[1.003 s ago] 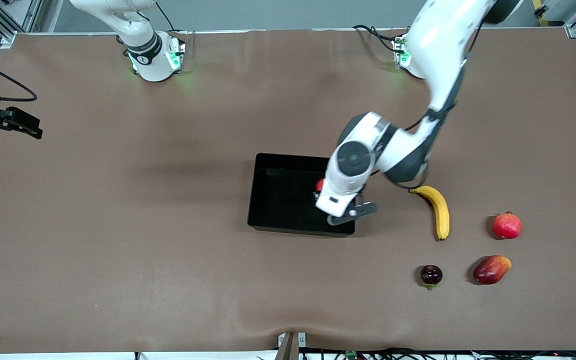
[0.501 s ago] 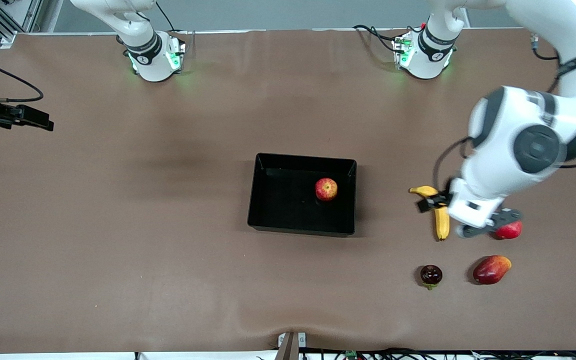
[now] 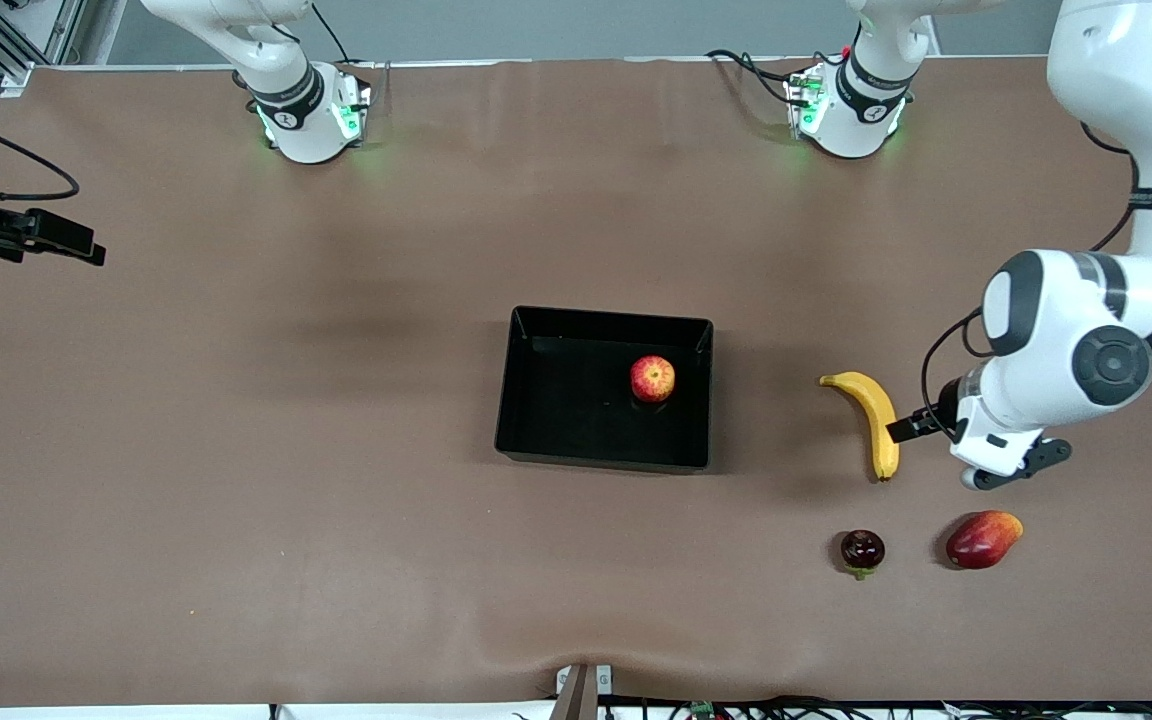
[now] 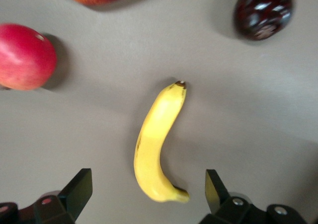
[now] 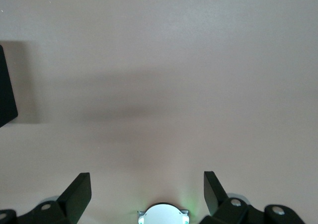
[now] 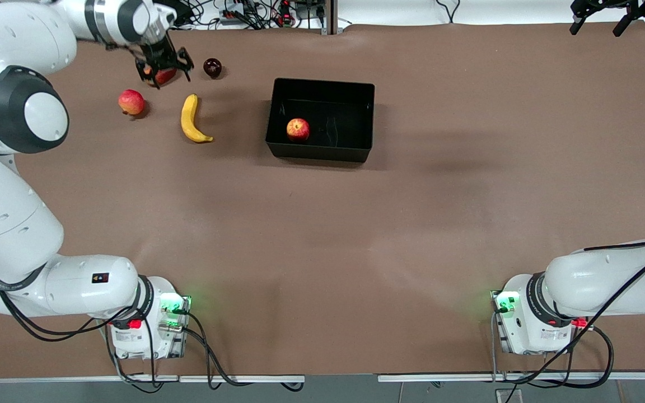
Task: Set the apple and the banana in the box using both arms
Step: 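Move the left gripper to the yellow banana and grasp its stem end, then carry the banana over the black box with the left gripper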
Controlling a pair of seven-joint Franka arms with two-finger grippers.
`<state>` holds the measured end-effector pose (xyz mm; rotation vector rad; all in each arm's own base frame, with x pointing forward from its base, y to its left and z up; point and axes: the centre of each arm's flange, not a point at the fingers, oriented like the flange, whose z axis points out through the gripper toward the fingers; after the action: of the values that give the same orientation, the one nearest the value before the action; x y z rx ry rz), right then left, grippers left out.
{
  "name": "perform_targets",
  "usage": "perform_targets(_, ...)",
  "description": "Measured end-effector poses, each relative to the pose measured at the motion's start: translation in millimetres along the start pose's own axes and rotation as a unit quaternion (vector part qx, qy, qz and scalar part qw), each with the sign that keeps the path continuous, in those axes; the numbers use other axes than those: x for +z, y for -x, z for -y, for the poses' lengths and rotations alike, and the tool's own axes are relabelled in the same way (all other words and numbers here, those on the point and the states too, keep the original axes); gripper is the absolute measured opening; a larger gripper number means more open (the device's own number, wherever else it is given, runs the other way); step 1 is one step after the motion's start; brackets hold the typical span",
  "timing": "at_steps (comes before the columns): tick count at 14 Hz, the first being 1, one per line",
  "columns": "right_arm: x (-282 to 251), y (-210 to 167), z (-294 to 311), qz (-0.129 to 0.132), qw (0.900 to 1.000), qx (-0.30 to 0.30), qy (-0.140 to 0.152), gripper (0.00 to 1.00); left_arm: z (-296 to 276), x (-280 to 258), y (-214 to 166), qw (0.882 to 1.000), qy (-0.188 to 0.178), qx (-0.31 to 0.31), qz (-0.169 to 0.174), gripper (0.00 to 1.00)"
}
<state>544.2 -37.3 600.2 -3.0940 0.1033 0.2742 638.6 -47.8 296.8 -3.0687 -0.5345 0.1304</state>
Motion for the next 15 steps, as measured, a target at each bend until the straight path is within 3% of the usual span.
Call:
perform_targets(8, -13.6, 0.4, 0.0, -0.018, 1.0, 0.0, 0.001, 1.0, 13.0, 93.9, 30.5, 1.0, 0.001, 0.003, 0.012, 0.96)
perform_targets(10, -15.2, 0.6, -0.4, -0.02, 1.0, 0.0, 0.001, 1.0, 18.5, 103.5, 29.8, 1.0, -0.001, 0.001, 0.016, 0.8)
perform_targets(13, -15.2, 0.6, -2.0, -0.02, 1.0, 0.002, 0.002, 1.0, 22.5, 109.7, 28.3, 1.0, -0.001, -0.003, 0.018, 0.45)
perform_targets(15, -15.2, 0.6, -4.7, -0.019, 1.0, 0.003, 0.008, 1.0, 20.0, 106.5, 28.1, 1.0, 0.001, -0.001, 0.015, 0.41)
